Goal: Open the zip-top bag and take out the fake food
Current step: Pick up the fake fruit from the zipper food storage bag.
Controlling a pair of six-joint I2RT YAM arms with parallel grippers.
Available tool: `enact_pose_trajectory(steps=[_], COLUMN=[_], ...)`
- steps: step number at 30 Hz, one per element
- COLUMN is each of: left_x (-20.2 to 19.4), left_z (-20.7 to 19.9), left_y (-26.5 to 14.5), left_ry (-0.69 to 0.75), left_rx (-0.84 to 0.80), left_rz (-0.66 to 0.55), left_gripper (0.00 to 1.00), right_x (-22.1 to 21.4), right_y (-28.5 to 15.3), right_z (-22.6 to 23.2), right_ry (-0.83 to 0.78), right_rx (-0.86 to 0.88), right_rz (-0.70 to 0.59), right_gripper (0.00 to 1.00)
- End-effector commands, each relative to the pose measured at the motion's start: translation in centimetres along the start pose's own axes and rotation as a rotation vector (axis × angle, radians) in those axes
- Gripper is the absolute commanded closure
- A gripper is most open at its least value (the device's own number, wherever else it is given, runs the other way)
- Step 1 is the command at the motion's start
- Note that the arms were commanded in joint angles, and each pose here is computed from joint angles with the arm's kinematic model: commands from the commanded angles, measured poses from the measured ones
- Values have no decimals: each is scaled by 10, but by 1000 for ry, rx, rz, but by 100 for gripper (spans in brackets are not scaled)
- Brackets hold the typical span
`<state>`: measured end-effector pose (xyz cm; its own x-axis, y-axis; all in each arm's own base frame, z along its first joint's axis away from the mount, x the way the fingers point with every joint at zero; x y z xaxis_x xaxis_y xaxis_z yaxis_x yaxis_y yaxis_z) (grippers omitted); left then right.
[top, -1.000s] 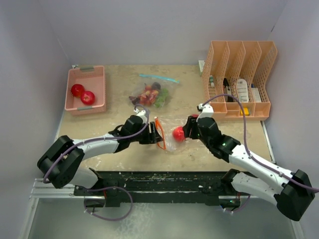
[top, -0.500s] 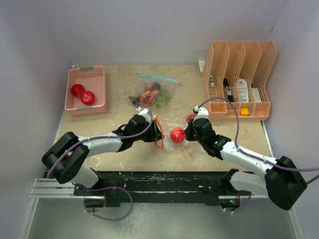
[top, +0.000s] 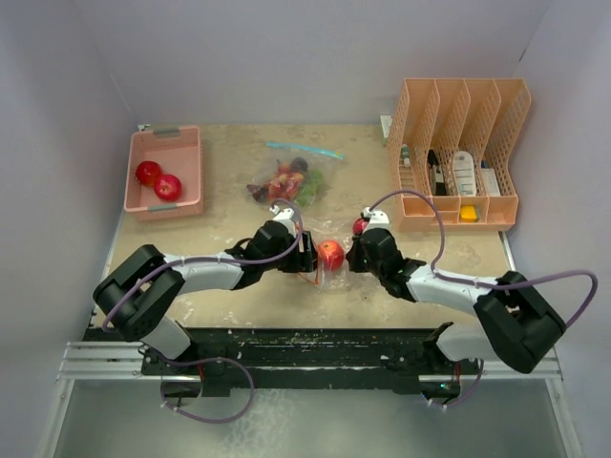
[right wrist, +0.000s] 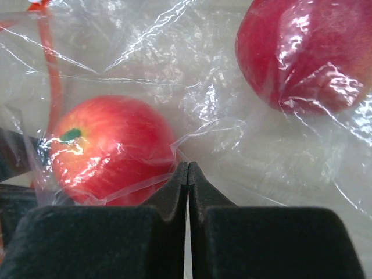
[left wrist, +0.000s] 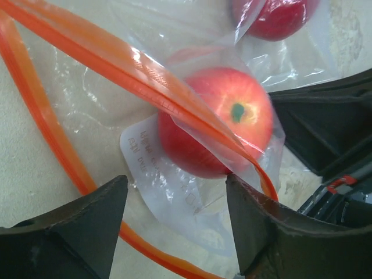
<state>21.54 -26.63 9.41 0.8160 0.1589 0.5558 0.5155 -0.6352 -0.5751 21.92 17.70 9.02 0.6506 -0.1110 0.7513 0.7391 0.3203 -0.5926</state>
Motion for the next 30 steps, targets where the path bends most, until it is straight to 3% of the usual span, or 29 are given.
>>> enact_pose_trajectory(steps=[1,7,15,18,23,30], left_x=[18,17,18,18,17,1], left_z=[-16,-20,-23,-23,-23,-17], left_y=[0,-5,-2,2,9,16], left_ry=[54,82,97,99,100,101], left_rx=[-99,-175,-211,-213,-217,-202], left_rz=[-110,-139,-160,-155,-139,-98], left_gripper=[24,15,4,1,0,6], right_x=[-3,-3,33,34,16,6], right_y=[14,9,-27,-20,16,20], right_z=[5,9,16,18,26,34], right_ry=[6,27,29,15,-7,43], right_rx=[40,84,109,107,131,216], right_rz=[-10,-18,-122,-122,-37,-36], right_gripper=[100,100,100,95,96,100])
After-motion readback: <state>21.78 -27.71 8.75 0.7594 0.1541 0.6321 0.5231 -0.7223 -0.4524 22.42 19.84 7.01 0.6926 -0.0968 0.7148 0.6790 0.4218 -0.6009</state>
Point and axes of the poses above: each gripper's point midway between its finger pads, its own y axis out along the fingers, its own z axis along the line the jaws close on, x = y × z, the point moved 7 cm from there along -y, back along the fingers, and after that the axes turned 1 degree about -y, right-handed, at the moved point
